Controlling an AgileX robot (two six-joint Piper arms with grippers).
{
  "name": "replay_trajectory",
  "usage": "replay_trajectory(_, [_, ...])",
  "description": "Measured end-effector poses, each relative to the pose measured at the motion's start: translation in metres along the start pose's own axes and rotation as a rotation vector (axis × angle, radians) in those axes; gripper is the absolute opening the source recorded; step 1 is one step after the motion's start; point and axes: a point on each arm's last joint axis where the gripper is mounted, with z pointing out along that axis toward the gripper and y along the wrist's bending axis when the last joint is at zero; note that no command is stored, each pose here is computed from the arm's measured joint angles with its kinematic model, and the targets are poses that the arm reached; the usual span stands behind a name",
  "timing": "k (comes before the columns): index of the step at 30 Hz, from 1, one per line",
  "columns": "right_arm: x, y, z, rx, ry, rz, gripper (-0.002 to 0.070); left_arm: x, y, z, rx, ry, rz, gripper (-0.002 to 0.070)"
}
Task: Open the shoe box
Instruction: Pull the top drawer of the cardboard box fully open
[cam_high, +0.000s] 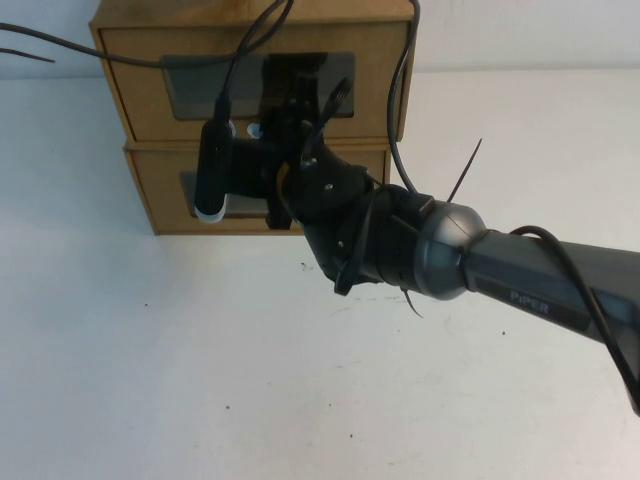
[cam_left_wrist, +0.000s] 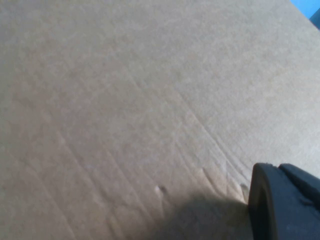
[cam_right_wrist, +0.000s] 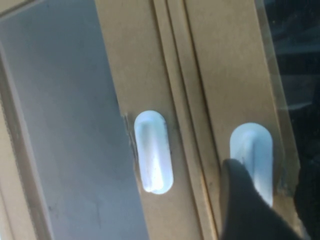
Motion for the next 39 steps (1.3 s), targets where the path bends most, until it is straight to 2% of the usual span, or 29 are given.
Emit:
replay_trajectory(11, [0.001, 0.001, 0.002, 0.000, -0.002, -0.008, 0.0210, 0.000, 0.000, 0.000, 0.000, 0.000, 0.000, -0.0005])
replay_trajectory(20, [0.001, 0.002, 0.003, 0.005, 0.000, -0.019, 0.0126, 0.000, 0.000, 0.000, -0.002, 0.001, 0.001, -0.0005])
replay_trajectory(32, [-0.001, 0.003, 0.010, 0.025, 0.013, -0.007, 0.0116, 0.000, 0.000, 0.000, -0.003, 0.001, 0.005, -0.0005])
replay_trajectory(39, [-0.002, 0.006, 0.011, 0.027, 0.022, -0.008, 0.0020, 0.000, 0.000, 0.000, -0.003, 0.001, 0.005, -0.0005])
